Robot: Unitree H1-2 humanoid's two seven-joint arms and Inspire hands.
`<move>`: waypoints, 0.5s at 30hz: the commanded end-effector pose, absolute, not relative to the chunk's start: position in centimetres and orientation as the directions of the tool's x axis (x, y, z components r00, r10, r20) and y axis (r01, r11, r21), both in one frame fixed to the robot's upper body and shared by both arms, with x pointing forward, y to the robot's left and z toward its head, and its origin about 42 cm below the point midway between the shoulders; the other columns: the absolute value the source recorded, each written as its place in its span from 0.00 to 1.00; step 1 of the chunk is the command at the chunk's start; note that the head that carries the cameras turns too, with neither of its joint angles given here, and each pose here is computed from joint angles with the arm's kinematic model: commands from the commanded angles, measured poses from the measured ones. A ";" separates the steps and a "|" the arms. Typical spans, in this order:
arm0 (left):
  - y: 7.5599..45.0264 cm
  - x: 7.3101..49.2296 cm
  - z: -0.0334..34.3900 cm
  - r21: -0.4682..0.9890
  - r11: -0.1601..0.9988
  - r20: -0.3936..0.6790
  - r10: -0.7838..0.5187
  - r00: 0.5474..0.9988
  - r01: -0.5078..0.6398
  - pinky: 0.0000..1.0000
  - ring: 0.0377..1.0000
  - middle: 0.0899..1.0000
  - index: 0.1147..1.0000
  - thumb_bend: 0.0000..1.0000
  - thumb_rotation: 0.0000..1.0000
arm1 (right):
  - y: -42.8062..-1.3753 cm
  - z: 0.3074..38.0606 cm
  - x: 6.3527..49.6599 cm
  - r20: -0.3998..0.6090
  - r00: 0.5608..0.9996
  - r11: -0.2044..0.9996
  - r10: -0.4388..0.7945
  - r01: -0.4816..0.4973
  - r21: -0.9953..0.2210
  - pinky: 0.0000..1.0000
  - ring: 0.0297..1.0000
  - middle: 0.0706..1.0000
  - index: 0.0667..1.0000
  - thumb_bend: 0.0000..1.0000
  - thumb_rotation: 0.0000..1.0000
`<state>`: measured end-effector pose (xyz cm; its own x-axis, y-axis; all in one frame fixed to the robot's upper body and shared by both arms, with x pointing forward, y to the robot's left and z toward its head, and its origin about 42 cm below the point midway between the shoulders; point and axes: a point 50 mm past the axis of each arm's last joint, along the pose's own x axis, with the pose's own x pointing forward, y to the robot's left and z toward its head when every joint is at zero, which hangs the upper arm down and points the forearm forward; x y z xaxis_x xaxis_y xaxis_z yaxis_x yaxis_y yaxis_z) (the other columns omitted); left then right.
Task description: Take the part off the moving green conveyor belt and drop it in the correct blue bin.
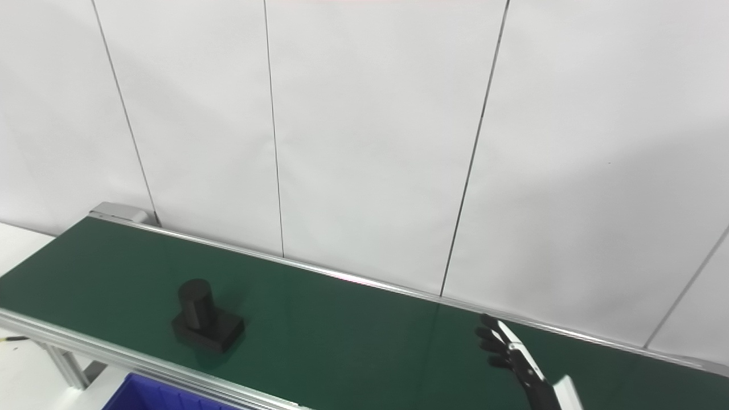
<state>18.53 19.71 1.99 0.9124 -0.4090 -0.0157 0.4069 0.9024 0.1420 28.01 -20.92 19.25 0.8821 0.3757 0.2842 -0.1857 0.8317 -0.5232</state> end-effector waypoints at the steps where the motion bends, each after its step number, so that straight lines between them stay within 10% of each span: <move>1: 19.5 19.0 3.2 0.159 0.899 0.061 -0.422 0.905 0.409 0.59 0.71 0.76 0.71 1.00 0.19 | -20.8 20.5 28.5 0.313 0.868 0.826 0.386 -0.174 -0.536 0.78 0.82 0.84 0.90 0.91 0.45; 15: 19.5 19.0 3.8 0.169 0.898 0.079 -0.423 0.903 0.406 0.60 0.74 0.77 0.73 1.00 0.18 | -20.4 21.3 29.7 0.277 0.875 0.807 0.397 -0.188 -0.561 0.82 0.84 0.86 0.93 0.89 0.47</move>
<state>18.72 19.67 2.67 0.9077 -0.4196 0.0068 0.4135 0.8970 0.1564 29.10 -20.70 19.74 0.8936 0.3839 0.2324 -0.2018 0.8063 -0.5560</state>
